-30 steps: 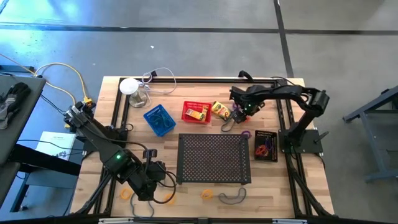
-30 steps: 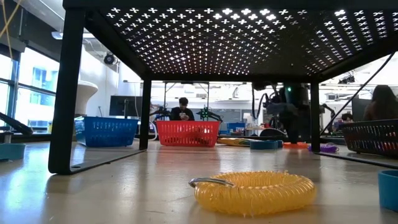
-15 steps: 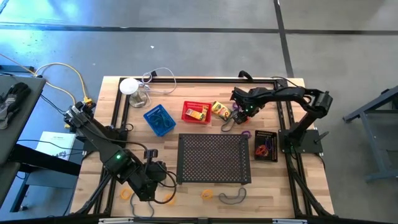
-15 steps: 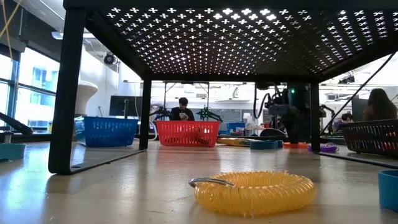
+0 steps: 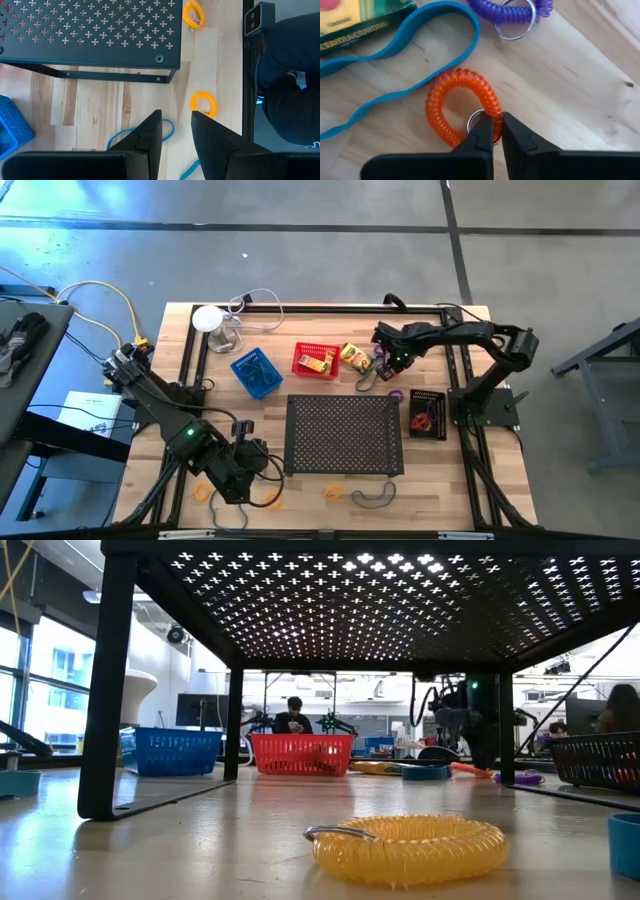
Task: Pick & Place Office Desk Supplies
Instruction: Put the orange spring keychain into the black bin, then put the blue rubber band into the blue bin
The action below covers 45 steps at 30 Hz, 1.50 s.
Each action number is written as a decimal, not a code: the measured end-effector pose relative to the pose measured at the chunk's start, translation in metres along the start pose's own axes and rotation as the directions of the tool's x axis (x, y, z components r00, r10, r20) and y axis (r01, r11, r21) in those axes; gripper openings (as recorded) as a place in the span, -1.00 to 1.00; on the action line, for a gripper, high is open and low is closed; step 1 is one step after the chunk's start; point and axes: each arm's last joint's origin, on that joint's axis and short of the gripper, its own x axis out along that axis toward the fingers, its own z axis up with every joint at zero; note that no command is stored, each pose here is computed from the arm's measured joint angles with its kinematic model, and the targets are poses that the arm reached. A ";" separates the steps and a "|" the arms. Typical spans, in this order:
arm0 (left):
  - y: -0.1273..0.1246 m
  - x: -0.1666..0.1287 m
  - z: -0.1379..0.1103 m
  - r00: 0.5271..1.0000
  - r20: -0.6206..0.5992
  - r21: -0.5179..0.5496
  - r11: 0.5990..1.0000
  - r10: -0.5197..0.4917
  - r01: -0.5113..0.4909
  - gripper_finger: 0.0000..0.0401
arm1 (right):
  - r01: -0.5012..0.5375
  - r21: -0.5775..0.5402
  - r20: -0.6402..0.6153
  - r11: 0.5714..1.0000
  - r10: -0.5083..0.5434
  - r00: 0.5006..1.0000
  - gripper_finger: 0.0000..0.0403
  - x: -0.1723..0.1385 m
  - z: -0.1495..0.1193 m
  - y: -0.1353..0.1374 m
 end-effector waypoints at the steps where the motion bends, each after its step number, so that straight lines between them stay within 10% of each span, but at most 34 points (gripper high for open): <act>1: 0.000 0.000 0.000 1.000 0.000 0.000 1.000 0.000 0.000 -0.51 | -0.008 -0.005 0.010 1.000 0.008 1.000 -0.97 -0.007 -0.002 0.000; 19: 0.000 0.007 -0.003 1.000 -0.005 -0.001 1.000 0.000 0.000 -0.51 | -0.084 0.127 0.038 0.988 0.080 0.996 -0.98 -0.141 -0.119 -0.013; 33: -0.011 0.024 -0.002 1.000 -0.005 0.015 1.000 0.018 -0.018 -0.51 | -0.023 0.136 0.090 0.990 0.011 0.996 -0.95 -0.087 -0.178 0.032; 45: -0.016 0.026 -0.002 1.000 0.011 0.016 1.000 -0.002 0.002 -0.51 | -0.038 0.108 0.047 0.993 0.033 0.998 -0.35 -0.080 -0.180 0.050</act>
